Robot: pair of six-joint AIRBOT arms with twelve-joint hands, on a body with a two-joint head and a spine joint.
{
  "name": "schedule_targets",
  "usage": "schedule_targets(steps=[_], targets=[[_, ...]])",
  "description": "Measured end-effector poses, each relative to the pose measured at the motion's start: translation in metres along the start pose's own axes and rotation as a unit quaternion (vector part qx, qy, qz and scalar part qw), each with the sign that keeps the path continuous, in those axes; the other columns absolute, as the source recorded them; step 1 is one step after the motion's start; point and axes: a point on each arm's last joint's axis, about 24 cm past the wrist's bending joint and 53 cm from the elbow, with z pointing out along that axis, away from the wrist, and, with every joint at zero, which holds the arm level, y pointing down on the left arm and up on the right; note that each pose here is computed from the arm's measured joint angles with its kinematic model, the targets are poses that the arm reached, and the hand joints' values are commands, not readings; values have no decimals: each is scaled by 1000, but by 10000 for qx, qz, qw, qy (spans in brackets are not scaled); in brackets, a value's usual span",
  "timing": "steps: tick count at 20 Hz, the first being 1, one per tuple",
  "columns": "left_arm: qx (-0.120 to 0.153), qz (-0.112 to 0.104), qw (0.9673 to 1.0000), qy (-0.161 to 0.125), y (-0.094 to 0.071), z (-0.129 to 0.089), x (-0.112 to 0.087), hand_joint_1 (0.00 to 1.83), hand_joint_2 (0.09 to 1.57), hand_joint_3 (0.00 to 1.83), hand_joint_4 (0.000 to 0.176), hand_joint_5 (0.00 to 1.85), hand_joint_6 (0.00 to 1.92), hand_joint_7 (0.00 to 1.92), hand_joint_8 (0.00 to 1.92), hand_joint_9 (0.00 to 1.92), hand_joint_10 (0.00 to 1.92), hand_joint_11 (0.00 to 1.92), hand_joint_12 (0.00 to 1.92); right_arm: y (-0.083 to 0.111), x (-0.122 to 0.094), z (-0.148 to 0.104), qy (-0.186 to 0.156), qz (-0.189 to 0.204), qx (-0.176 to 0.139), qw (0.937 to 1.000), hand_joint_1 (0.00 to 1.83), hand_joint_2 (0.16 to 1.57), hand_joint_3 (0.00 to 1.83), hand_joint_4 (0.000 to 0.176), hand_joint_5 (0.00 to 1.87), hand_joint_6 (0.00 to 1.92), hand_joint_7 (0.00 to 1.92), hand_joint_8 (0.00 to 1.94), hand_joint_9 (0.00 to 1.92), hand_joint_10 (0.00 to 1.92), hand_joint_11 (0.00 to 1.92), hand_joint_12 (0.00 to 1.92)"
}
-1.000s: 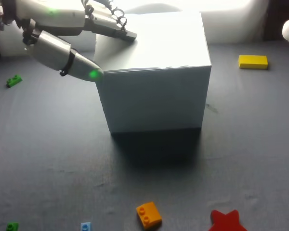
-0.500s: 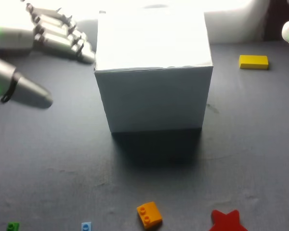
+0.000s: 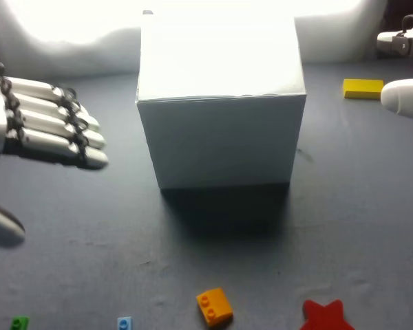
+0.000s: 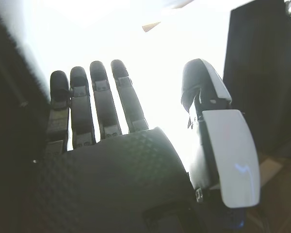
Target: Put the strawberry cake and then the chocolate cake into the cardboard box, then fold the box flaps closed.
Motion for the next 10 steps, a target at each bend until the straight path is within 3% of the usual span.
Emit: schedule_targets(steps=[4, 5, 6, 7, 8, 9, 10], targets=[[292, 242, 9988, 310, -39, 8, 21, 0, 1163, 0, 0, 163, 0, 148, 8, 80, 6, 0, 383, 2, 0, 0, 1, -134, -38, 9999, 0, 1297, 0, 0, 196, 10, 204, 6, 180, 8, 0, 492], [337, 303, 9981, 413, -46, 9, 29, 0, 1162, 0, 0, 216, 12, 210, 13, 144, 20, 0, 540, 2, 1, -1, 5, -133, -45, 9999, 0, 1274, 0, 0, 267, 29, 275, 19, 243, 27, 0, 593], [412, 321, 9975, 483, -54, 11, 33, 0, 1161, 0, 0, 385, 34, 461, 31, 377, 73, 0, 969, 3, 2, -1, 17, -136, -55, 9999, 0, 1230, 0, 0, 454, 76, 514, 69, 424, 88, 0, 936], [468, 325, 9969, 537, -60, 10, 37, 0, 1154, 0, 0, 538, 67, 658, 68, 571, 140, 25, 1231, 4, 2, -1, 26, -173, -71, 9998, 0, 1211, 0, 0, 608, 113, 697, 111, 595, 167, 0, 1281], [532, 273, 9969, 509, -66, 10, 37, 56, 1131, 1, 0, 759, 147, 883, 162, 742, 408, 231, 1412, 7, 5, -1, 65, -429, -138, 9990, 36, 1180, 0, 0, 810, 253, 903, 274, 676, 662, 174, 1557], [556, 219, 9972, 451, -69, 8, 35, 114, 1123, 0, 0, 957, 323, 989, 623, 762, 1098, 380, 1698, 11, 9, -2, 112, -593, -211, 9980, 76, 1186, 4, 0, 842, 800, 956, 865, 749, 1221, 410, 1781], [552, 142, 9975, 427, -69, 6, 35, 117, 1156, 5, 0, 983, 665, 1038, 1036, 846, 1504, 575, 1876, 11, 13, -2, 179, -621, -217, 9977, 147, 1220, 10, 0, 816, 1439, 975, 1433, 817, 1719, 630, 1893]])
